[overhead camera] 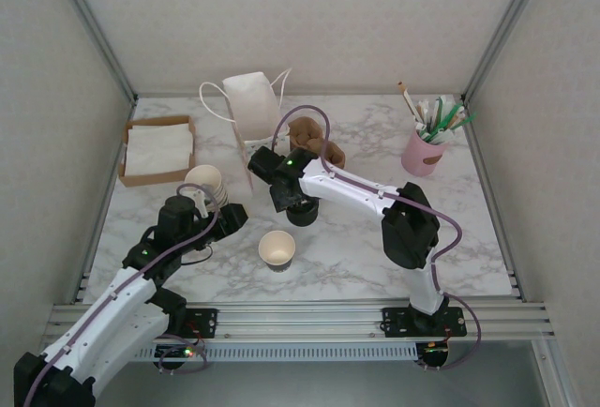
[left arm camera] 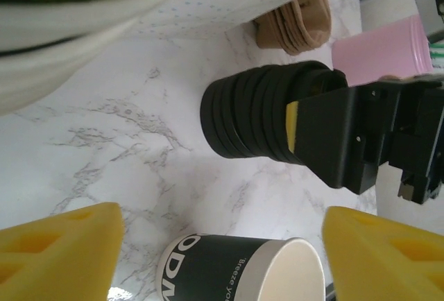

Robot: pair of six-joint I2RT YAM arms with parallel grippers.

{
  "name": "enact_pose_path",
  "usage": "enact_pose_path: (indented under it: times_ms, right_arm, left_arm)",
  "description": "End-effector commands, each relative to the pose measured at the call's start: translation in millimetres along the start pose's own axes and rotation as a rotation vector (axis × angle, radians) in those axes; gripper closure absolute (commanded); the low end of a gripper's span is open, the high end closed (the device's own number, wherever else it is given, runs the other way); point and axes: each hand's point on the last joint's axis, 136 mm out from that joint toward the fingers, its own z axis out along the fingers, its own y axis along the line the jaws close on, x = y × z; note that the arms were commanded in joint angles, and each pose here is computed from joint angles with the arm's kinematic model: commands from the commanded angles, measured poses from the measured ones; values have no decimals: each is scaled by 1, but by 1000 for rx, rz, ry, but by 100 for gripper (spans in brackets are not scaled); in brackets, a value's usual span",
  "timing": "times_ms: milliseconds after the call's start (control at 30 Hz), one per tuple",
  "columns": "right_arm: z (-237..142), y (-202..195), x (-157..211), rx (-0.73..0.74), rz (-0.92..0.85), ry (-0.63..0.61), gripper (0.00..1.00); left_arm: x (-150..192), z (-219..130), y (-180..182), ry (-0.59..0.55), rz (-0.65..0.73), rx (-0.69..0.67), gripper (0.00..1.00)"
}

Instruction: Pack the takeout coffee

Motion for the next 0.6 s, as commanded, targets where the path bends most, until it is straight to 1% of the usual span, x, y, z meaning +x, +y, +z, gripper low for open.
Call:
enact_pose_path:
  times_ms: [0, 167, 300, 567]
  right_arm:
    - [-7, -6, -1, -21, 26, -7, 22]
    - [-6, -5, 0, -27, 27, -6, 22]
    - [-8, -6, 0, -28, 27, -8, 19]
    - [-12, -7, -1, -34, 29, -16, 18]
  left_arm:
    - [6, 3, -2, 26, -32, 41, 33]
    - [7, 4, -2, 27, -39, 42, 38]
    - [6, 2, -4, 23, -39, 41, 39]
    - [0, -5, -10, -6, -24, 23, 42]
